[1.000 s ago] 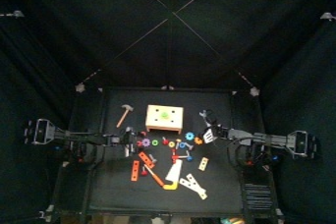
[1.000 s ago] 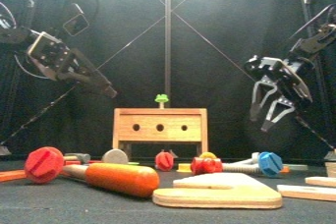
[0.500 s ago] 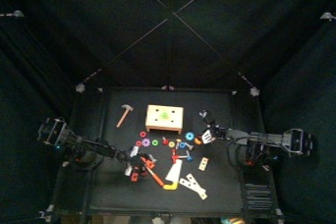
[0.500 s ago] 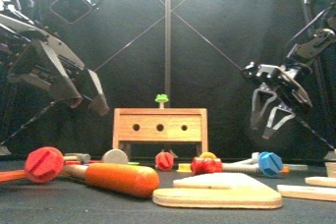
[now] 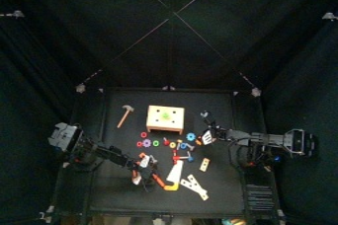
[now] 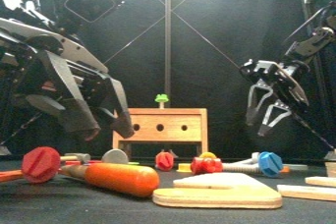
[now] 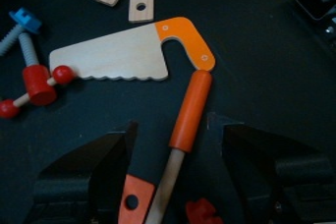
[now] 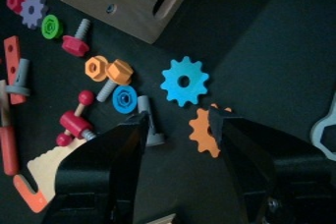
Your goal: Grab nail file
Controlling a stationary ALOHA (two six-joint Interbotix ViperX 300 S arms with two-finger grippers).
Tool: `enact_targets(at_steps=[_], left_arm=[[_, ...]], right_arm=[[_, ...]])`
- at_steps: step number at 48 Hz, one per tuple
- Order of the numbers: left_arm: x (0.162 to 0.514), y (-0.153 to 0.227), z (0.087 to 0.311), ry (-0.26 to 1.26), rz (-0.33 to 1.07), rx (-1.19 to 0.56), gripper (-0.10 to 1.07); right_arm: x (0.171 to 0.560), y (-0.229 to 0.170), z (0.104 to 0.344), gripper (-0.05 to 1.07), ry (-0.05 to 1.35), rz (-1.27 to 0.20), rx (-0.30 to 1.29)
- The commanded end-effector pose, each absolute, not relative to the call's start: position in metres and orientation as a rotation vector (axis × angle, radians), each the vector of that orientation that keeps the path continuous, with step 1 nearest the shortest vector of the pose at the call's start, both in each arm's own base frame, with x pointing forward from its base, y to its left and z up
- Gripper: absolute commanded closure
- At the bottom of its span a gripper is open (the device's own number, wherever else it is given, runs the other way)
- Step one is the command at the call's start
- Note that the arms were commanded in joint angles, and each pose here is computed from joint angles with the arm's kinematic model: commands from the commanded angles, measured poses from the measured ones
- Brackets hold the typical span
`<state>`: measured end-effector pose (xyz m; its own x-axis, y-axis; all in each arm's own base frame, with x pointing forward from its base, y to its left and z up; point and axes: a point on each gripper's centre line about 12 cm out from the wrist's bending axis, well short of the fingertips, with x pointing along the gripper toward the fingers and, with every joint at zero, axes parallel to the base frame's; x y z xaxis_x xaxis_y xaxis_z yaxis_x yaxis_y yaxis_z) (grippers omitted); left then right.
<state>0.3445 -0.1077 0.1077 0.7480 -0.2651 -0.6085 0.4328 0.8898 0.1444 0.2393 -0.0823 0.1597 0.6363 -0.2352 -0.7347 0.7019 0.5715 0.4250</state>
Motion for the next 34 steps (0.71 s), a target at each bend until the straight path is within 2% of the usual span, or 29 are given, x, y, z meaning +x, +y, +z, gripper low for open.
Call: enact_targets(at_steps=[1, 11, 24, 34], left_arm=[[0.358, -0.111, 0.112, 0.607, -0.394, 0.302, 0.04], [0.369, -0.114, 0.094, 0.682, -0.394, 0.32, 0.05], [0.37, -0.113, 0.086, 0.746, -0.388, 0.328, 0.07], [0.369, -0.113, 0.086, 0.762, -0.389, 0.336, 0.23]], right_arm=[[0.246, -0.083, 0.169, 0.16, 0.643, -0.584, 0.773], [0.247, -0.082, 0.169, 0.16, 0.638, -0.573, 0.764], [0.247, -0.082, 0.164, 0.16, 0.655, -0.578, 0.765], [0.249, -0.082, 0.159, 0.16, 0.677, -0.583, 0.764]])
